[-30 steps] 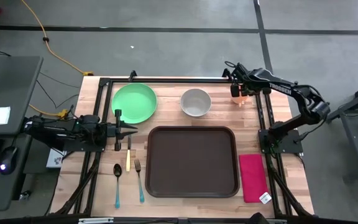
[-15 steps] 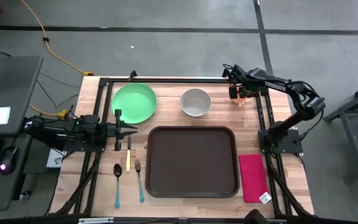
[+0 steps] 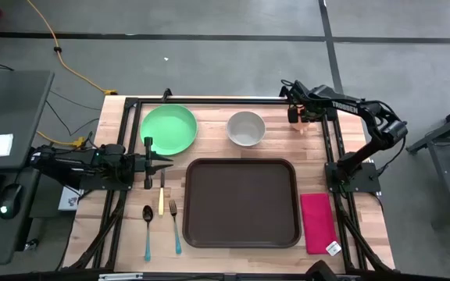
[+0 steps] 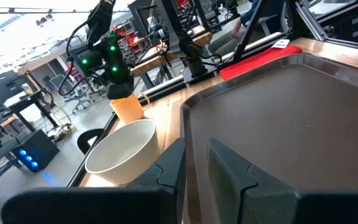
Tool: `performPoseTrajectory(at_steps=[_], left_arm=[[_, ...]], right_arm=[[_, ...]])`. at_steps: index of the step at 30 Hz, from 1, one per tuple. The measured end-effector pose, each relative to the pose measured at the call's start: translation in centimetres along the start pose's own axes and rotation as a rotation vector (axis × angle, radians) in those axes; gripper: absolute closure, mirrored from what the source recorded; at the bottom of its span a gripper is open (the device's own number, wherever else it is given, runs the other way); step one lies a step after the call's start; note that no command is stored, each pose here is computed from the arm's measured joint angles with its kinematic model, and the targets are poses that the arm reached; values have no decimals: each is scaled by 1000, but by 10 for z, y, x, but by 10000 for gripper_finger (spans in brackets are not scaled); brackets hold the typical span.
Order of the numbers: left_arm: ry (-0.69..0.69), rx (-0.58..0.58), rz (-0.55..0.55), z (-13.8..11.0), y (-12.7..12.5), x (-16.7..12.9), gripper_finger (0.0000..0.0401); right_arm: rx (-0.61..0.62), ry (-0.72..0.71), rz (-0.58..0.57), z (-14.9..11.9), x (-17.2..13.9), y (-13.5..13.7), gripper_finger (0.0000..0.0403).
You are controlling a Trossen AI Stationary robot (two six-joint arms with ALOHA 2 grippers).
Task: Set up tray
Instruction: Put the yellow mug on the brown tray
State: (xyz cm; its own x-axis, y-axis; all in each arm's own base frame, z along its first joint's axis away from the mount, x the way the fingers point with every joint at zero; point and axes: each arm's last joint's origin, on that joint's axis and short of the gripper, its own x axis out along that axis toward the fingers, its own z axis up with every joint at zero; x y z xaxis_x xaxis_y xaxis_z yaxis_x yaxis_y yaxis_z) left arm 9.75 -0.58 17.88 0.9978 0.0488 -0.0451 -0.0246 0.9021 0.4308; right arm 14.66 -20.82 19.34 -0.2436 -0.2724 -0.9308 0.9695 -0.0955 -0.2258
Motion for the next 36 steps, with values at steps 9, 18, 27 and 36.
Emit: performPoseTrajectory(at_steps=[9, 18, 27, 36], left_arm=[[0, 1, -1, 0, 0, 0, 304], [-1, 1, -2, 0, 0, 0, 304], [-1, 1, -2, 0, 0, 0, 304], [-1, 1, -2, 0, 0, 0, 304]], right_arm=[[16, -9, 20, 2, -2, 0, 396], [26, 4, 29, 3, -1, -1, 398], [52, 7, 89, 5, -5, -5, 402], [62, 12, 143, 4, -14, -11, 402]])
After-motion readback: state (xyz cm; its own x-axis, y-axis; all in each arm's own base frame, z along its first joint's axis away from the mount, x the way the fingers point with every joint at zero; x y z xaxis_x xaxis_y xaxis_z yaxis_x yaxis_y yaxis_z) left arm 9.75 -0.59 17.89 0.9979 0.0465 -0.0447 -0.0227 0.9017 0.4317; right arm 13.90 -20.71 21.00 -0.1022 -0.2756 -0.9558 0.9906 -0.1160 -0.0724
